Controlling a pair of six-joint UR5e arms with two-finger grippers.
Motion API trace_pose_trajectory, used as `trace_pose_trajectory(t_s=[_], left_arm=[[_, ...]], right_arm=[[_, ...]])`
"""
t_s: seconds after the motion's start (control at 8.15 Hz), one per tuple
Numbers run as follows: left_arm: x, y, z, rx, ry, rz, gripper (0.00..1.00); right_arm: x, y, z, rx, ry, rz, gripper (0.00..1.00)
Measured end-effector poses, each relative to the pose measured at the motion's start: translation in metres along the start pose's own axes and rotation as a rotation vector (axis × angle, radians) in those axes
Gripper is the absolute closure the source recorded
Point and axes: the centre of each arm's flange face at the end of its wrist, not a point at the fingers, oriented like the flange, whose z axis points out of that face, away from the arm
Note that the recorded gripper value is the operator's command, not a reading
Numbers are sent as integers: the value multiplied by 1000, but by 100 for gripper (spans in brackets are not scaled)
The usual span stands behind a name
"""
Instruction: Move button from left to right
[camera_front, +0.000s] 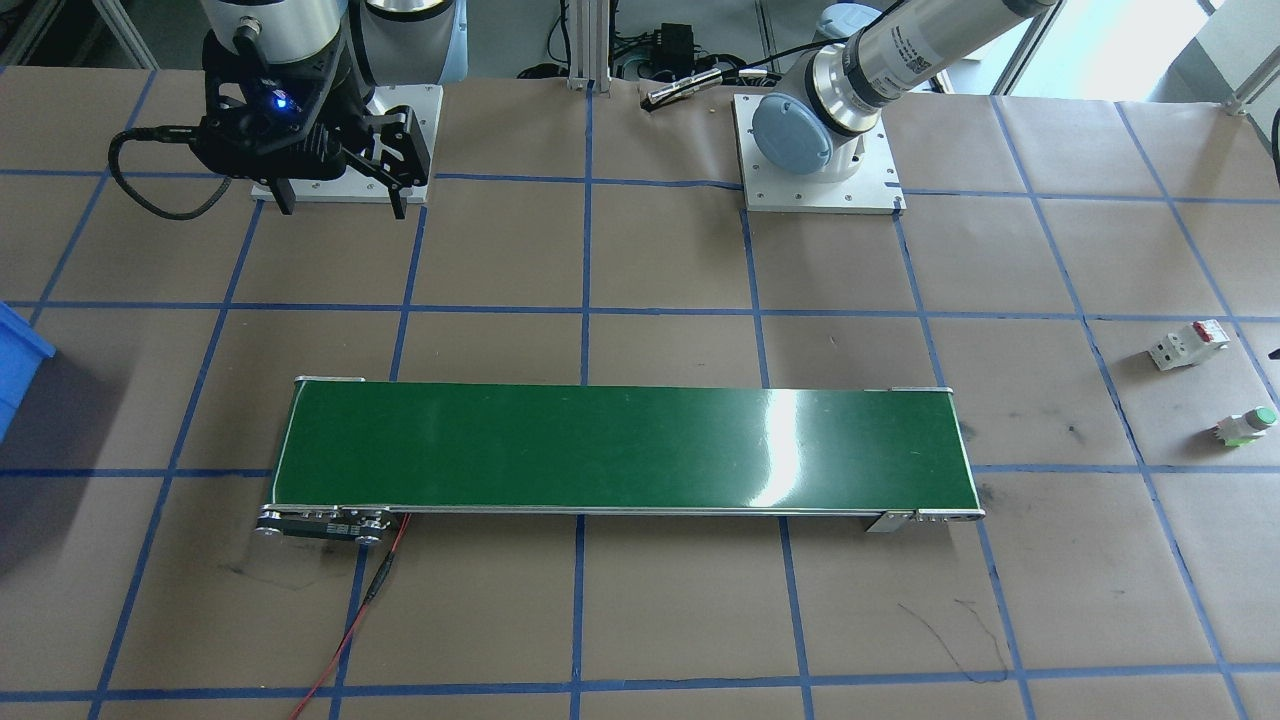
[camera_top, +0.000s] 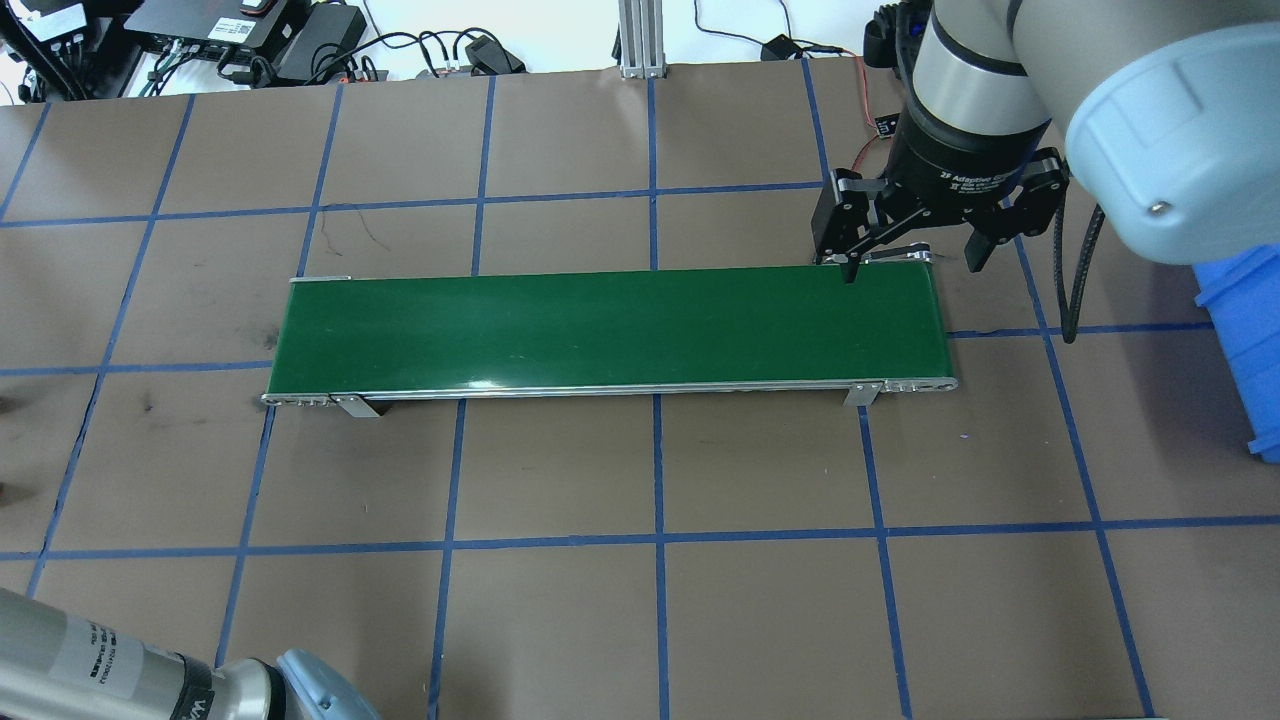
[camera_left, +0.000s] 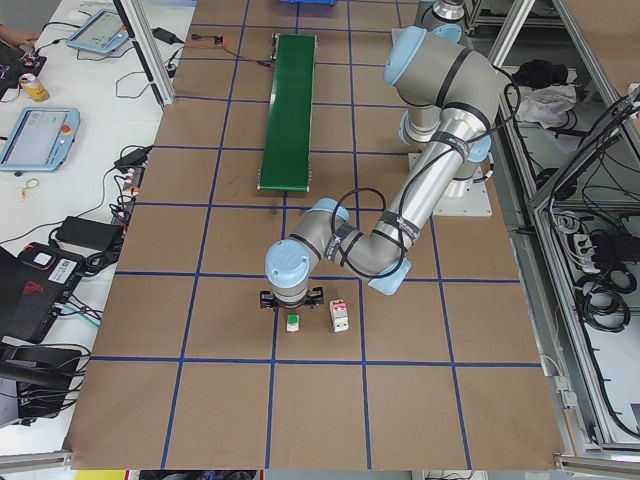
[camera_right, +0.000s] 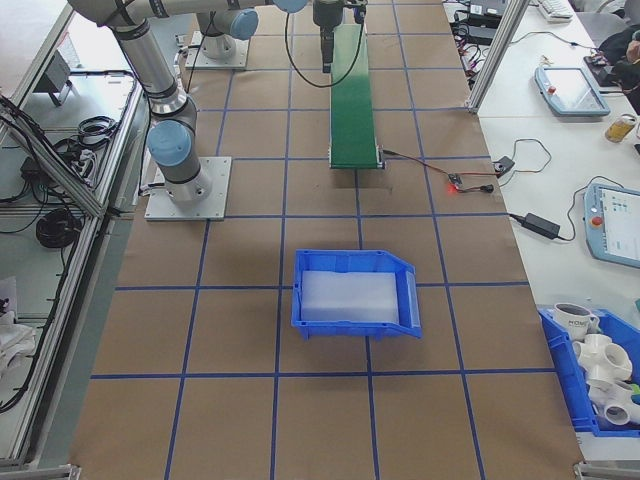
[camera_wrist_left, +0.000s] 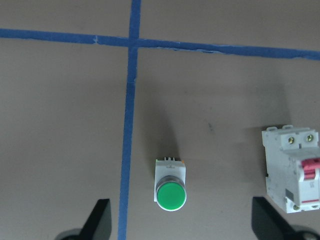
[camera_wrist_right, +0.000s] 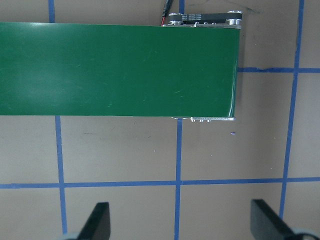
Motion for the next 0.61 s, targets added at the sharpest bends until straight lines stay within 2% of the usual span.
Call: trace_pose_trajectory(t_s=[0.12,0.37,0.61], left_arm=[[-3,3,10,-2,-7,15,0],[-10,14,23,-40,-36,32,0],[-11,16,33,-47,-36,29,0]], right_arm=[[0,0,0,0,0,0,0],[0,0,0,0,0,0,0],[0,0,1,-1,0,0,0]])
